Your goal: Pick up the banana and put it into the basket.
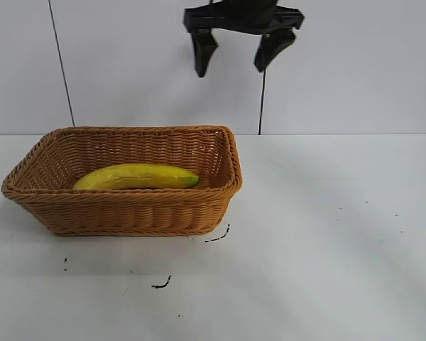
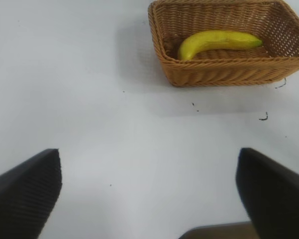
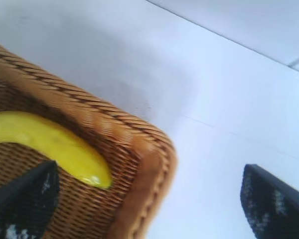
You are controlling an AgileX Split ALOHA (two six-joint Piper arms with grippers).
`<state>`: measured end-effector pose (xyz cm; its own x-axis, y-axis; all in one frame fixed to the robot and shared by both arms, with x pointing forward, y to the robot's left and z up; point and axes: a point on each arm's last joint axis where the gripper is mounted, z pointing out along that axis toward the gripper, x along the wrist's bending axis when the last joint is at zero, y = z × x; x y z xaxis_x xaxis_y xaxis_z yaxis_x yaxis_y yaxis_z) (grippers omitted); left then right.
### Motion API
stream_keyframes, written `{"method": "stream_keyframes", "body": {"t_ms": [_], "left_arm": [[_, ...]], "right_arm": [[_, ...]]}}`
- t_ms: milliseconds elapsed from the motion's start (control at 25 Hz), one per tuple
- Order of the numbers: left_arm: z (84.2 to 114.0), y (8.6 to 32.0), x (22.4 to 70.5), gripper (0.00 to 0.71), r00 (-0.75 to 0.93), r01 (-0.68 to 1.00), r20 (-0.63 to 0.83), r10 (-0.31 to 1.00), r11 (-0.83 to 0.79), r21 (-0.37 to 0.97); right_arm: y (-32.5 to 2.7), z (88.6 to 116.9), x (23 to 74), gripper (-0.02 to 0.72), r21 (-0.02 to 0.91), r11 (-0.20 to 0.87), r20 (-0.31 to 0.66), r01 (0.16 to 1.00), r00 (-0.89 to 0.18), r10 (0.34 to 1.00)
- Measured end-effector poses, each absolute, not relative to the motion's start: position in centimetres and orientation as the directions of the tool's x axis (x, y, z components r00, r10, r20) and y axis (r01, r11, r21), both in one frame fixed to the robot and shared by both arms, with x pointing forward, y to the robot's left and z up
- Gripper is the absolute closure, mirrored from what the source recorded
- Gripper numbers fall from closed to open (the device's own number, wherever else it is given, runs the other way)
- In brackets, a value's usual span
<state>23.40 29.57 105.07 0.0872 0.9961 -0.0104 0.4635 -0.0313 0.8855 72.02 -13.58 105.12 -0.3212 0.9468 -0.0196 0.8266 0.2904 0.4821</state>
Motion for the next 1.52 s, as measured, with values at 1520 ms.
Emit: {"method": "stream_keyframes", "body": {"t_ms": [1520], "left_arm": [[105.1,29.6,23.4,0.020,0.087,0.463,-0.010,0.996,-0.031,0.886]], "right_arm": [[-30.0,106.7,49.6,0.011,0.166,0.012,0.059,0.986,-0.022,0.998]]}}
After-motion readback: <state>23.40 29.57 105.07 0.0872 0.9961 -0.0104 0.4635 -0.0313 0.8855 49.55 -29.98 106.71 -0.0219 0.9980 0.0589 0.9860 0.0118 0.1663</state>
